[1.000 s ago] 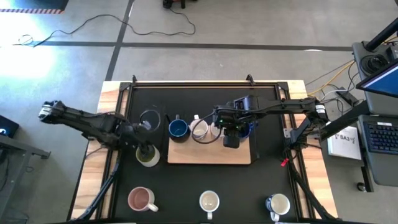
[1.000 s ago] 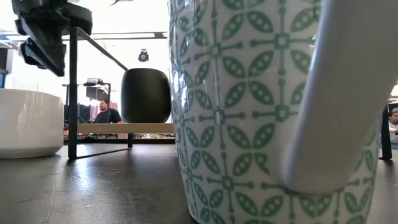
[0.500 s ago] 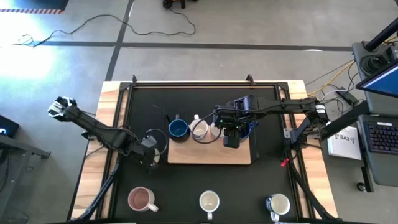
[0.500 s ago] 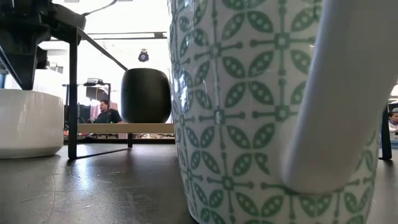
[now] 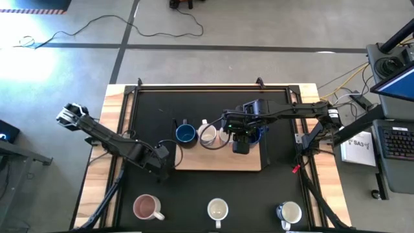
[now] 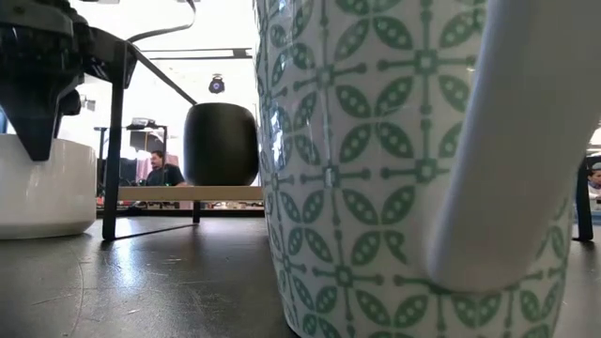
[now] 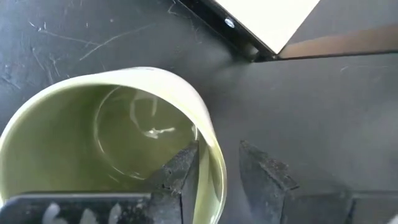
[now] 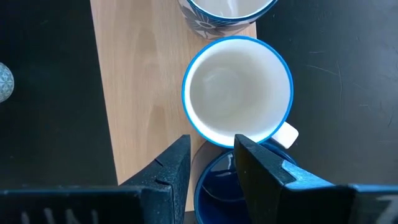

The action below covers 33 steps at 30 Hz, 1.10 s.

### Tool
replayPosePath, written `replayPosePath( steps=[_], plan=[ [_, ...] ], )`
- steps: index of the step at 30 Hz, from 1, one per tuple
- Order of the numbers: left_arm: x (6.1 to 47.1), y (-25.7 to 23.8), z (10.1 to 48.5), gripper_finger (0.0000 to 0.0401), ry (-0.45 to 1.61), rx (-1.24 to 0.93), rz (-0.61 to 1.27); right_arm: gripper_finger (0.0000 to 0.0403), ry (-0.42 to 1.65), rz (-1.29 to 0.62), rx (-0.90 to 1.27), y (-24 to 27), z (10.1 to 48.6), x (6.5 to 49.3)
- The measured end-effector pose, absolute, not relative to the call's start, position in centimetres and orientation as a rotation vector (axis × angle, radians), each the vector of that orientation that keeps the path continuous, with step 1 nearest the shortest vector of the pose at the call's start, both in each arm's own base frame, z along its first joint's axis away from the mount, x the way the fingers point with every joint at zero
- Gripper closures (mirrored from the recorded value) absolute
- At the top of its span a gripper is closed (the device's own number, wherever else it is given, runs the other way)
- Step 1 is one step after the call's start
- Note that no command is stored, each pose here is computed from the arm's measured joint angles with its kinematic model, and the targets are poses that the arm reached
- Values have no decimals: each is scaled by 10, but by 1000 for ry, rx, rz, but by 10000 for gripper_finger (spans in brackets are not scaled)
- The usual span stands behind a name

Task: Place coffee mugs
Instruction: Put the green mug on the shelf

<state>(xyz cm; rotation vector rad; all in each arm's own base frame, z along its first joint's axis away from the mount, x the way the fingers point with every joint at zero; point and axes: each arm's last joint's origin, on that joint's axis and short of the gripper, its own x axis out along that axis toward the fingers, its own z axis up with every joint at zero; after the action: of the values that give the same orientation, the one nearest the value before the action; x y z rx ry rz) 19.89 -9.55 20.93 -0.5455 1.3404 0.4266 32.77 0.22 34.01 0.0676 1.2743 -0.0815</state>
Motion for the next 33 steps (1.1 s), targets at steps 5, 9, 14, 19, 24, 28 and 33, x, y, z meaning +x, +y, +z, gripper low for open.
replayPosePath(
  steps=[5,9,14,19,24,28,33],
  plan=[
    [199,-95,209,362,1343,-538,426,290,1274,-82,68,2,340,328],
    [197,-94,211,390,1338,-534,429,295,1274,-82,68,2,340,328],
    [190,-91,220,395,1368,-522,444,301,1274,-82,68,2,340,328],
    [184,-87,250,396,1377,-468,509,302,1274,-82,68,2,340,328],
    [184,-84,289,398,1320,-407,565,304,1275,-89,78,2,340,328],
    [184,-82,314,398,1262,-374,588,305,1286,-92,81,2,340,327],
    [184,-81,330,399,1212,-367,586,303,1302,-103,92,2,339,325]
  ],
)
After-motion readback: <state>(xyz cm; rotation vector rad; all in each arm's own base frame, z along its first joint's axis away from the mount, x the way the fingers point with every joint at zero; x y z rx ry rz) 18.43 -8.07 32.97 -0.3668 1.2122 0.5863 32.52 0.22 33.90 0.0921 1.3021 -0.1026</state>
